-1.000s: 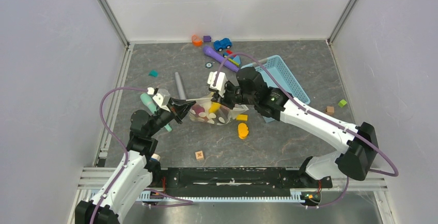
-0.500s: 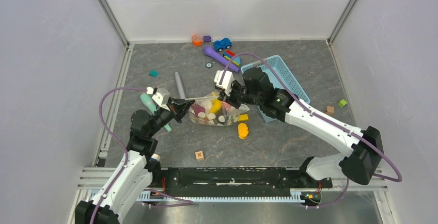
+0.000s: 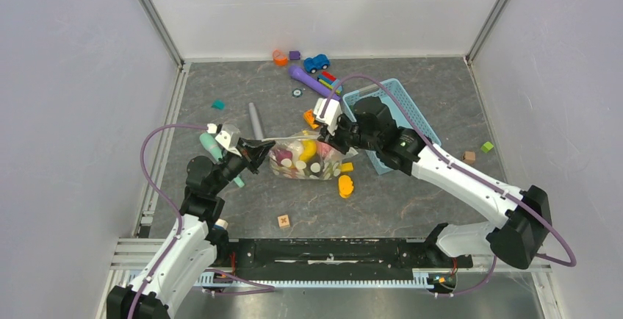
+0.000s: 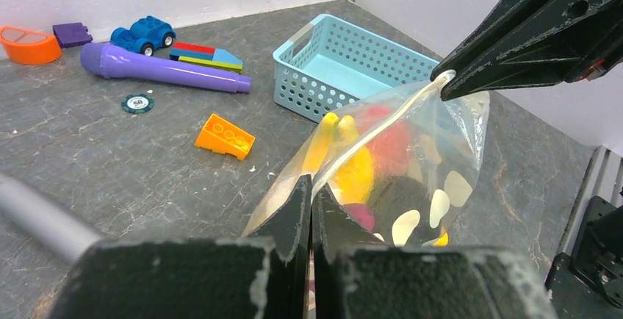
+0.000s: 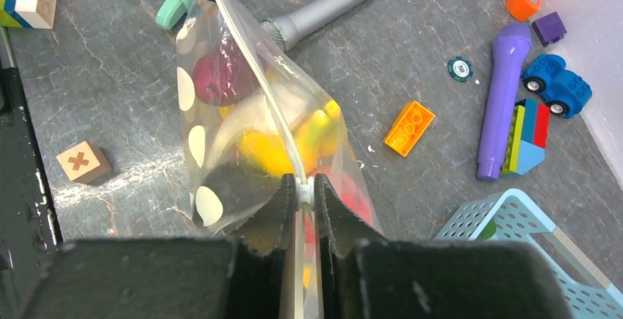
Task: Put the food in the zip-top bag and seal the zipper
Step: Zip the zipper food storage bag at the center of the board.
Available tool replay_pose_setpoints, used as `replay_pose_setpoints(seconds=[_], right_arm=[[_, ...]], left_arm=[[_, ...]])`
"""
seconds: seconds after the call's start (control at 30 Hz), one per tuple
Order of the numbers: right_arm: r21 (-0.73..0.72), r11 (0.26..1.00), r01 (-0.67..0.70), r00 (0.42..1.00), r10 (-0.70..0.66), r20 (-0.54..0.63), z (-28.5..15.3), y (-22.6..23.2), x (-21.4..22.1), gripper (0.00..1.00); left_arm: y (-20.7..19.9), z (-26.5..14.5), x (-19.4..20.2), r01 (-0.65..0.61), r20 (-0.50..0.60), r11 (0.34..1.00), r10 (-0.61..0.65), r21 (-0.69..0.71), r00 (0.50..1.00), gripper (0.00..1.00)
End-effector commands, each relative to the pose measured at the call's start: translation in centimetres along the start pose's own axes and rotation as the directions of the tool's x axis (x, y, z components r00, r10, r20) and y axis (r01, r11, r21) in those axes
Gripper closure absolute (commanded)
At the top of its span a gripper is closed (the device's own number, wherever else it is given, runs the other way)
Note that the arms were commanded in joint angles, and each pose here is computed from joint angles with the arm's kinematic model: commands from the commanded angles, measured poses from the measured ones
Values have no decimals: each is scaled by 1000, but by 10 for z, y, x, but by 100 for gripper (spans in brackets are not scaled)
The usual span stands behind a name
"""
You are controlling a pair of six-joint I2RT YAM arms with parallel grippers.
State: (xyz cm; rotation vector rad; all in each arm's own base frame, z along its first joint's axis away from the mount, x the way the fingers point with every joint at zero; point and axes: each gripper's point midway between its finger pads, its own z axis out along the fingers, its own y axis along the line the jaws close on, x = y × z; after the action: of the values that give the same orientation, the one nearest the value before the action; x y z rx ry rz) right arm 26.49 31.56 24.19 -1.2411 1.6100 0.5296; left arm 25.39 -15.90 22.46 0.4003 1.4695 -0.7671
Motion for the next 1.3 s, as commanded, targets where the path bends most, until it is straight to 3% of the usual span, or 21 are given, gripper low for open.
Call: replay_pose_setpoints(seconds=[0.0,1.27], right_arm=[[125,992,-15,1000,16,-8,-21,-26,1,100],[286,956,-68,992,94,-80,-45,-54,34,100]], left_arm=[[18,0,-16,10,57,994,-4,-105,998,98],[38,-7,-23,18,86,972,2,-233,996,98]])
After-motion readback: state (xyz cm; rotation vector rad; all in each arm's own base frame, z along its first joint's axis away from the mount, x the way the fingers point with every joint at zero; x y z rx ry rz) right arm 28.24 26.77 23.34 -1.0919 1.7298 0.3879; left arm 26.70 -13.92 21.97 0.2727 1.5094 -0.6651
